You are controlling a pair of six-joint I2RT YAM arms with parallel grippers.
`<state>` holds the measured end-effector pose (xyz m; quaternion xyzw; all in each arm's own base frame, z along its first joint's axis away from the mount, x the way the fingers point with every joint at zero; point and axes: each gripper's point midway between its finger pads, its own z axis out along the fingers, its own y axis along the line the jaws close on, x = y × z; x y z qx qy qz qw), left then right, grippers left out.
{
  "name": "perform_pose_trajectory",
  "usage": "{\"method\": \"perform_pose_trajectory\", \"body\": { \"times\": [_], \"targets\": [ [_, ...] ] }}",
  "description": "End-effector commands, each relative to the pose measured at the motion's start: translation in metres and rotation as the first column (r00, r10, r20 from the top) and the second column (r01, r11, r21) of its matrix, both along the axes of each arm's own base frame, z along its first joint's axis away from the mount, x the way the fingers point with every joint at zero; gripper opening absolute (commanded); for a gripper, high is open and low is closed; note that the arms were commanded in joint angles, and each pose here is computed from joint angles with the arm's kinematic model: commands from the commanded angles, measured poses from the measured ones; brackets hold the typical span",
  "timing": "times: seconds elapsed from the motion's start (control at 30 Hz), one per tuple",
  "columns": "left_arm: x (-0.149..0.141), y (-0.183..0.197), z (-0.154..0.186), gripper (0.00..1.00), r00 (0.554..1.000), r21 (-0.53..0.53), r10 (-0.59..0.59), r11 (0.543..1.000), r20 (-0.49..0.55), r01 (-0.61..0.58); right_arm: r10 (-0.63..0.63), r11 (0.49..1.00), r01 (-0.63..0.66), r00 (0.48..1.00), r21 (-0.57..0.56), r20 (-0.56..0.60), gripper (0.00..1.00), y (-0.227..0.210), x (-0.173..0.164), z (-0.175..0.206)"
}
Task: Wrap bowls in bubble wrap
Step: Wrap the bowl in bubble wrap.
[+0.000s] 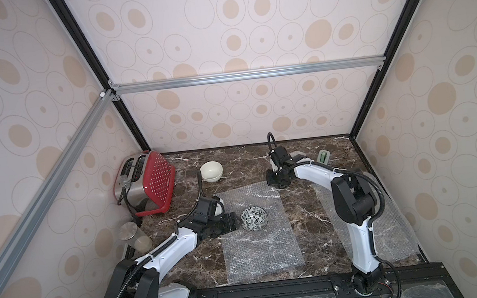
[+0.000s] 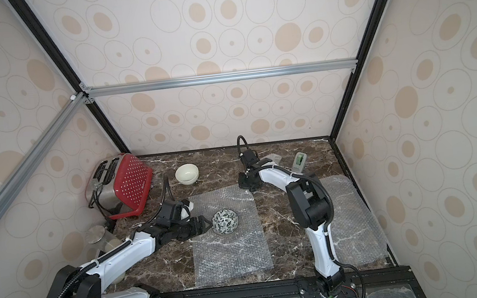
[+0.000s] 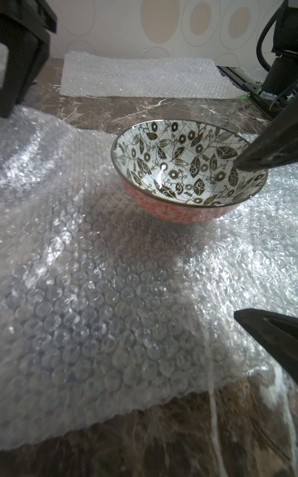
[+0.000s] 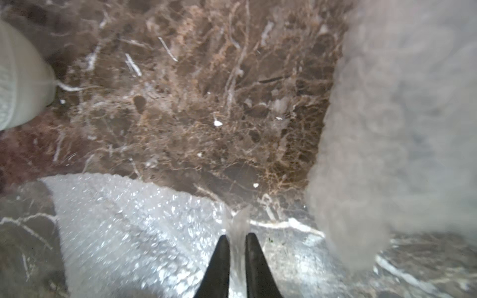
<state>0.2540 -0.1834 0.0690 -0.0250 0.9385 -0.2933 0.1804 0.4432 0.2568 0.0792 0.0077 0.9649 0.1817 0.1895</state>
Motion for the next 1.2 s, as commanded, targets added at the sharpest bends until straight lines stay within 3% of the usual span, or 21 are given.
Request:
{"method": "perform_pose_trajectory", "body": {
  "times": [0.0, 0.37, 0.57, 0.73, 1.17],
  "targets": [
    [0.01, -0.015, 0.014, 0.82, 0.999, -0.016, -0.021, 1.0, 0.044, 0.022, 0.046, 0.998, -0.047, 0.998, 0.03, 0.036, 0.12, 0.006, -0.011, 0.023],
    [0.014, -0.013, 0.011, 0.82, 0.998, 0.001, 0.004, 1.0, 0.058, -0.004, 0.217, 0.964, -0.229, 0.971, 0.132, 0.099, 0.09, 0.04, -0.068, 0.064],
    [0.013, -0.01, 0.007, 0.82, 0.998, 0.023, 0.008, 1.0, 0.055, -0.009, 0.299, 0.945, -0.309, 0.949, 0.107, 0.099, 0.09, 0.054, -0.105, 0.072],
    [0.014, -0.009, 0.007, 0.82, 0.998, 0.022, 0.017, 1.0, 0.06, -0.019, 0.34, 0.938, -0.344, 0.938, 0.051, 0.061, 0.09, 0.052, -0.132, 0.063],
    [0.015, 0.004, 0.027, 0.82, 0.988, 0.026, 0.089, 0.995, 0.127, -0.093, 0.455, 0.89, -0.452, 0.889, 0.053, -0.055, 0.11, 0.071, -0.187, 0.029]
  ]
}}
